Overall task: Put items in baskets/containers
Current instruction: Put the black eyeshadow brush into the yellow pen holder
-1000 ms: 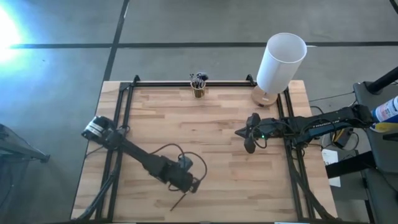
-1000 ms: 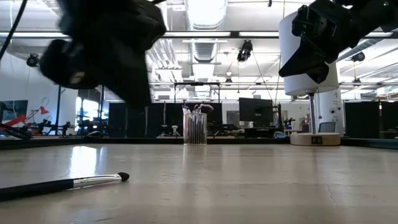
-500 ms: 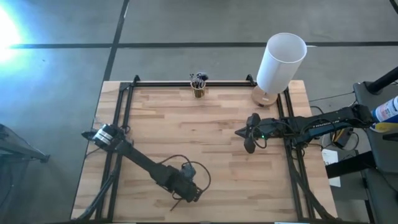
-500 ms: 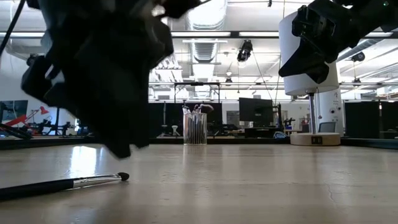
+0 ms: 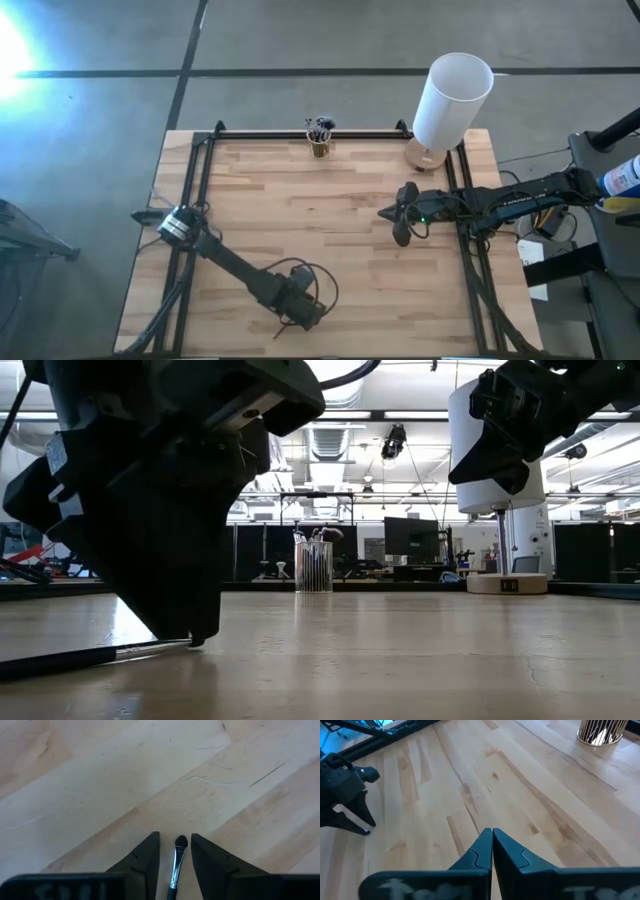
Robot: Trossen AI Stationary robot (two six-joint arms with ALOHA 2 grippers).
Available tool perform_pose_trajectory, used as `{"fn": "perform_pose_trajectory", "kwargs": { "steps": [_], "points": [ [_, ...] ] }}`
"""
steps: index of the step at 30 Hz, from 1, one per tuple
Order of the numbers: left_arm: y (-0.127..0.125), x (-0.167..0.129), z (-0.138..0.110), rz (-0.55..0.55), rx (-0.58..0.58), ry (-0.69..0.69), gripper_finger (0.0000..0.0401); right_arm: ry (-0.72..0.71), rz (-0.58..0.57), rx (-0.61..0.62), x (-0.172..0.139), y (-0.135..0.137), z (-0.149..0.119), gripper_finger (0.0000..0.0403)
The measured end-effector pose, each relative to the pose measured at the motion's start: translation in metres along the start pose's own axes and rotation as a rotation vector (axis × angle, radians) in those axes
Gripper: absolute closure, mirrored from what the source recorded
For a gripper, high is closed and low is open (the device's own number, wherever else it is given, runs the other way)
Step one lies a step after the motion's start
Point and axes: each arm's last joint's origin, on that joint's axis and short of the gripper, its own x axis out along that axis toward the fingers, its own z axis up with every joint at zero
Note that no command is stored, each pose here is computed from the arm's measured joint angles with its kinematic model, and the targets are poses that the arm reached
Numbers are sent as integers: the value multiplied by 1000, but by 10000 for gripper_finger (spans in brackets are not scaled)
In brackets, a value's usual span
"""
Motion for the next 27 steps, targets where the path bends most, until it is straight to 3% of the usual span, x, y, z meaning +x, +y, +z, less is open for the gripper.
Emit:
{"fn": "perform_pose_trajectory", "kwargs": {
  "steps": [5, 14, 22, 27],
  "points": [
    [1, 7, -3, 21, -14, 8, 304, 1, 0, 0, 0, 0, 0, 394],
    [8, 14, -7, 79, -37, 15, 395, 1, 1, 0, 0, 0, 0, 394],
    [12, -13, 0, 76, -24, -89, 401, 0, 0, 0, 0, 0, 0, 394],
    [8, -44, 9, -14, -40, -208, 401, -1, 0, 1, 0, 0, 0, 394]
  ]
}}
